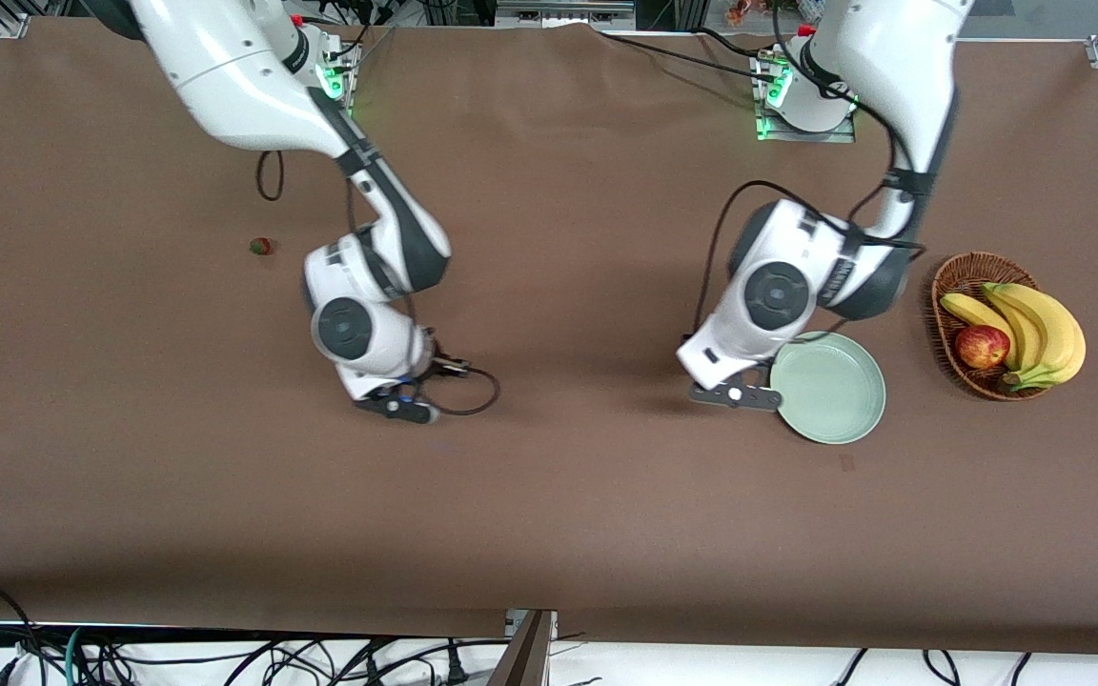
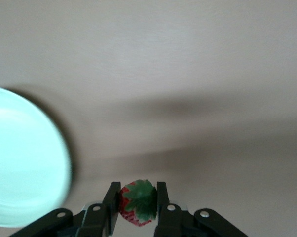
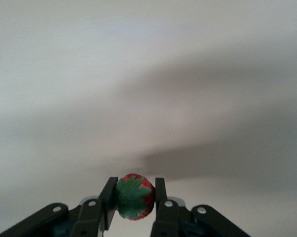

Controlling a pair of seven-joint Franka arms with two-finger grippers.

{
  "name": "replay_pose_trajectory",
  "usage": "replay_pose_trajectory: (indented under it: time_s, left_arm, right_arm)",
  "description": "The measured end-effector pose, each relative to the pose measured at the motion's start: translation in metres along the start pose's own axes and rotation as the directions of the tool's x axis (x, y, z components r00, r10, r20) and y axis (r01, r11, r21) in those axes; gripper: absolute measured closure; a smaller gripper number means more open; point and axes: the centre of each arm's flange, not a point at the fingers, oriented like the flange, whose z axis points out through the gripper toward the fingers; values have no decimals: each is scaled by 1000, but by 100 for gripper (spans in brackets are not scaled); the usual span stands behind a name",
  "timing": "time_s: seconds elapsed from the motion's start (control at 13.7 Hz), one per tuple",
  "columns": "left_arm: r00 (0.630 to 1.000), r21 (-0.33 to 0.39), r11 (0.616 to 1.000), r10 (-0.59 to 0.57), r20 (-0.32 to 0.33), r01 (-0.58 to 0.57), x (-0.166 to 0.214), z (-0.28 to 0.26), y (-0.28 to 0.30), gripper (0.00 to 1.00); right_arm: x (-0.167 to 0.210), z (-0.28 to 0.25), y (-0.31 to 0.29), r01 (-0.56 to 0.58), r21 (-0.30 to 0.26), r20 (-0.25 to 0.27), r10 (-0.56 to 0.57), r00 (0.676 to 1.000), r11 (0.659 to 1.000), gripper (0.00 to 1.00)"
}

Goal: Collect all strawberries into plate
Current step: 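Carry the strawberry over the plate with the left gripper while the right gripper carries another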

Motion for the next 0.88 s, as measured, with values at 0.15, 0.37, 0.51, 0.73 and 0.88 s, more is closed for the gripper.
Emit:
replay_pose_trajectory:
  time_s: [0.15,0.37,0.51,0.73,0.88]
  left_arm:
    - [991,-10,991,136,17,-136,3,-1,-48,66]
    - [960,-31,960,280,32,-279,2,8,-103,66]
    - [935,-50,936,350,54,-348,-1,25,-125,66]
    - [918,-71,919,392,69,-387,-1,67,-145,66]
    - [914,-76,916,400,72,-395,0,85,-144,59]
  right_arm:
    - [-27,14,-58,-56,100,-65,62,996,993,65]
    - [-64,43,-118,-80,266,-96,109,989,961,65]
    - [-84,63,-141,-85,356,-89,124,988,931,65]
    - [-100,79,-153,-85,403,-81,128,988,911,65]
    - [-101,74,-157,-82,415,-83,127,988,906,50]
